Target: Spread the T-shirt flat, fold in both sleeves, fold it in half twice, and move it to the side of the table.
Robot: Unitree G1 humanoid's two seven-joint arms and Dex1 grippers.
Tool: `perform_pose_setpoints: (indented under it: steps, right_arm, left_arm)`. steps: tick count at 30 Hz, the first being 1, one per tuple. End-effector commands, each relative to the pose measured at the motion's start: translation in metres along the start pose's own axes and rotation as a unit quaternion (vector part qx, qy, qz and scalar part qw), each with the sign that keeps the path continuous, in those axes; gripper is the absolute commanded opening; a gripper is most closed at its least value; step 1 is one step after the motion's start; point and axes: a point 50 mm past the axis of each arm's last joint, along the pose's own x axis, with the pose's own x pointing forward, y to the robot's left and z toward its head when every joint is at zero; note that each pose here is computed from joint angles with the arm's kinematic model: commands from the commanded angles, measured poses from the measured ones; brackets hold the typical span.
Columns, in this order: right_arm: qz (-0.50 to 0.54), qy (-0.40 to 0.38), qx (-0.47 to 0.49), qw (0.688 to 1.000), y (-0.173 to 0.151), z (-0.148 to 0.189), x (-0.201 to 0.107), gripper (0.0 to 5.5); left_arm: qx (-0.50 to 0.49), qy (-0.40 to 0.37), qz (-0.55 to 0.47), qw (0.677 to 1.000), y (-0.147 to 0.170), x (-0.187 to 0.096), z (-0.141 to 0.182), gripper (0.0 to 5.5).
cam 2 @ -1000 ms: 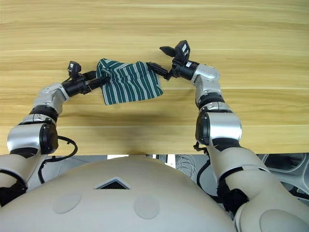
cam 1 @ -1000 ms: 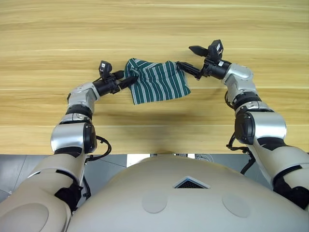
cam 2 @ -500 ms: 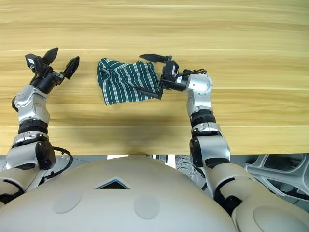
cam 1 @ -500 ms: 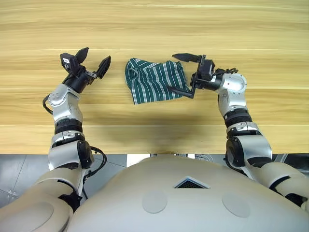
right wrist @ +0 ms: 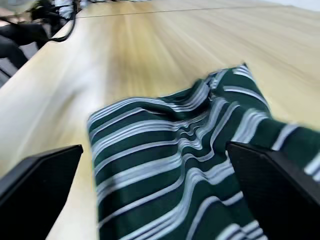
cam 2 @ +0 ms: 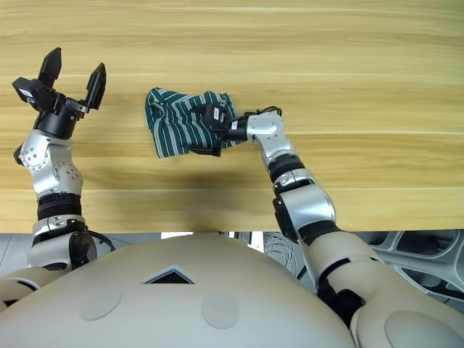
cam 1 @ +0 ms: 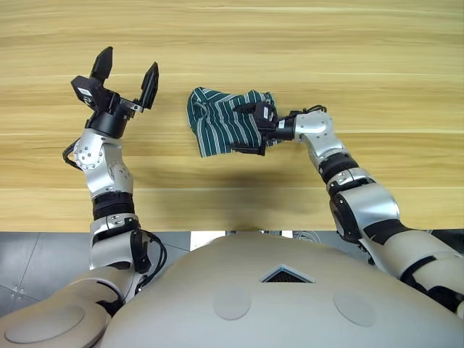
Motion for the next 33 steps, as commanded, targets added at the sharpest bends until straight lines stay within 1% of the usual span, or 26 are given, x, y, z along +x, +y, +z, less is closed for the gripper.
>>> perform_pose_setpoints:
  steps: [1,5,9,12,18,21,25,27,29,31,33]
  right_arm:
    - [-0.044,0.010,0.039,0.998,-0.016,0.005,-0.004,5.31]
    - [-0.060,0.001,0.082,0.995,-0.025,0.005,-0.014,5.31]
    - [-0.079,0.042,0.102,0.991,-0.025,-0.009,-0.022,5.31]
    - [-0.086,0.058,0.099,0.990,-0.023,-0.016,-0.024,5.31]
    - [-0.069,0.056,0.070,0.994,-0.019,-0.015,-0.021,5.31]
    - [-0.072,0.015,0.038,0.997,-0.025,-0.001,-0.023,5.31]
    - [-0.078,-0.081,0.010,0.994,-0.036,0.026,-0.029,5.31]
    - [-0.054,-0.126,-0.004,0.991,-0.035,0.036,-0.032,5.31]
    - [-0.009,-0.161,-0.017,0.987,-0.030,0.043,-0.031,5.31]
    - [0.020,-0.159,-0.023,0.987,-0.025,0.043,-0.025,5.31]
    - [0.029,-0.122,-0.028,0.992,-0.019,0.037,-0.016,5.31]
  left_arm:
    - [0.004,-0.001,-0.002,1.000,-0.003,0.000,0.001,5.22]
    - [0.001,0.000,-0.009,1.000,-0.007,-0.001,0.000,5.22]
    - [-0.002,0.000,-0.013,1.000,-0.010,-0.003,0.000,5.22]
    - [-0.002,-0.001,-0.017,1.000,-0.011,-0.002,0.000,5.22]
    - [-0.004,-0.002,-0.018,1.000,-0.010,-0.001,0.000,5.22]
    - [-0.004,-0.003,-0.020,1.000,-0.011,0.001,0.000,5.22]
    - [-0.004,-0.004,-0.022,1.000,-0.012,0.001,0.000,5.22]
    - [-0.004,-0.004,-0.024,1.000,-0.014,0.001,-0.001,5.22]
    - [-0.003,-0.005,-0.027,1.000,-0.015,0.002,-0.001,5.22]
    - [-0.002,-0.006,-0.028,1.000,-0.016,0.001,-0.001,5.22]
    - [-0.001,-0.007,-0.027,1.000,-0.015,0.001,-0.001,5.22]
